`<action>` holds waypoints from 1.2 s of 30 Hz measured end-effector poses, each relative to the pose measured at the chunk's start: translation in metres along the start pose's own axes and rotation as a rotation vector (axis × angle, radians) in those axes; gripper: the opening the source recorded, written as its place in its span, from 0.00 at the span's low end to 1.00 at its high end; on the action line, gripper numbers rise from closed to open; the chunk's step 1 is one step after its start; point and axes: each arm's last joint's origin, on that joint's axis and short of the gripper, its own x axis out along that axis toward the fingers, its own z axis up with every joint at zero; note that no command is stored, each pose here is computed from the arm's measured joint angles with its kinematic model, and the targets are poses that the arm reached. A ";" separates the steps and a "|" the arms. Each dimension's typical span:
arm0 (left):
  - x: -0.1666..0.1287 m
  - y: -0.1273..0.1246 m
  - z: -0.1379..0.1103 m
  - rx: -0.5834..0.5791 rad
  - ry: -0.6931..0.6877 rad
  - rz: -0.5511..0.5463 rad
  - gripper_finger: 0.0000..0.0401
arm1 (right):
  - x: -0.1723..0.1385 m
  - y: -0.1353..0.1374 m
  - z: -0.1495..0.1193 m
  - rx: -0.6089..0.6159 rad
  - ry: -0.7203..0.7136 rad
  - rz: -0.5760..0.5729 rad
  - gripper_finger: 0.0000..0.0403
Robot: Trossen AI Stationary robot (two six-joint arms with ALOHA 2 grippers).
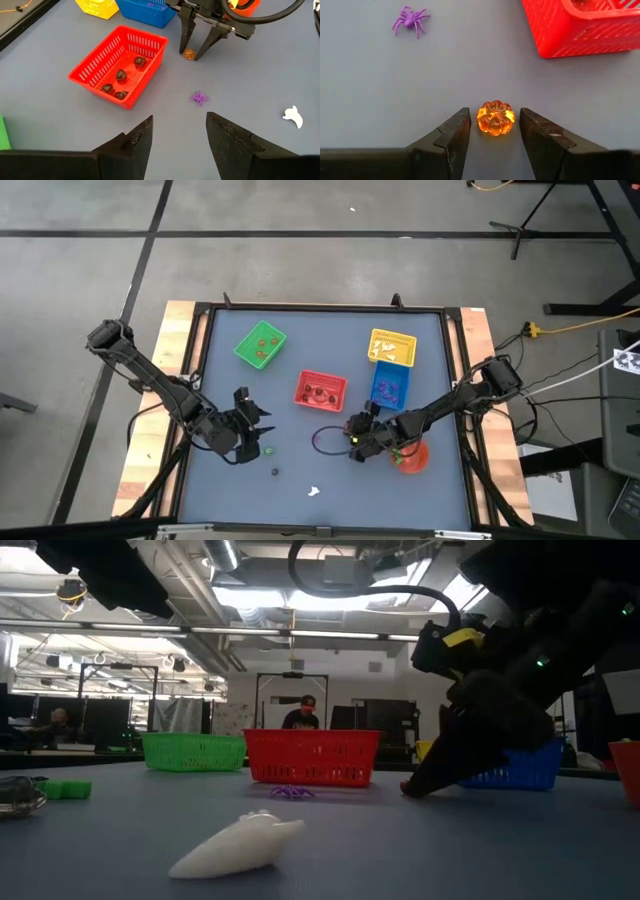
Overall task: Sort Halloween decoration
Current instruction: Put the orange pumpkin toy into the green bin
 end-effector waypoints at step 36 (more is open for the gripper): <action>0.000 0.000 0.000 0.001 0.008 -0.010 0.42 | 0.001 0.008 0.008 0.053 -0.072 0.113 0.26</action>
